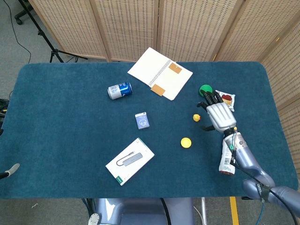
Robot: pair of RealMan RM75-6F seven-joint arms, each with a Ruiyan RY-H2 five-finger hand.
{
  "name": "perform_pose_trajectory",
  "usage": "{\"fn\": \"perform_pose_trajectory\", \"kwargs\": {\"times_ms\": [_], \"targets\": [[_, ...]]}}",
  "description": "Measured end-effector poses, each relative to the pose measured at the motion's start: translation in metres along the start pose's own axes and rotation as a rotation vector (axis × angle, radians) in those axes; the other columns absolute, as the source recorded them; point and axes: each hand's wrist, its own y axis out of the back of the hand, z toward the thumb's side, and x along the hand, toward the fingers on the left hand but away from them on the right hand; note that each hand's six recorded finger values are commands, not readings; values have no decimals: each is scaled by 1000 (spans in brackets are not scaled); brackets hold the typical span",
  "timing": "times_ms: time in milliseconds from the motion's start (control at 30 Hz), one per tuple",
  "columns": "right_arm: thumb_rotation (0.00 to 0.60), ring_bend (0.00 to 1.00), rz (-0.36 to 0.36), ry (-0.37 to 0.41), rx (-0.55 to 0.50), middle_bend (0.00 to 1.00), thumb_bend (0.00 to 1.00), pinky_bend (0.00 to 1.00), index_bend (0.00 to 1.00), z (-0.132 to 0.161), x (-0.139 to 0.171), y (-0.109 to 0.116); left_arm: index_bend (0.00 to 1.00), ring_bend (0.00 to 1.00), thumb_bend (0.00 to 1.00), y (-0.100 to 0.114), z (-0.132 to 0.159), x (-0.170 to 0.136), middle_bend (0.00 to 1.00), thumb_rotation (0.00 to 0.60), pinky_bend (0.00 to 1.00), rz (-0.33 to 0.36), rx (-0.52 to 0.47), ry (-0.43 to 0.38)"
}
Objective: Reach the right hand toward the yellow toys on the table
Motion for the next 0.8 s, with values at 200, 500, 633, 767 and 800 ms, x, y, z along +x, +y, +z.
{"fn": "perform_pose_trajectory", "kwargs": {"times_ms": [200,500,633,767,800], "targets": [[600,0,74,-63,28,0,131,0,375,-11,-23,-33,0,0,0,-1,-2,5,0,600,0,1,1,15],[600,0,148,-107,94,0,260,0,384,-24,-37,-72,0,0,0,-9,-4,12,0,600,0,-23,16,28],[600,0,163,-115,116,0,260,0,384,-26,-44,-84,0,0,0,-13,-2,15,0,600,0,-31,27,31],[600,0,169,-113,121,0,311,0,405,-24,-53,-91,0,0,0,-15,-2,17,0,600,0,-31,28,41],[600,0,170,-112,122,0,311,0,406,-23,-55,-92,0,0,0,-15,-2,18,0,600,0,-32,30,44]]}}
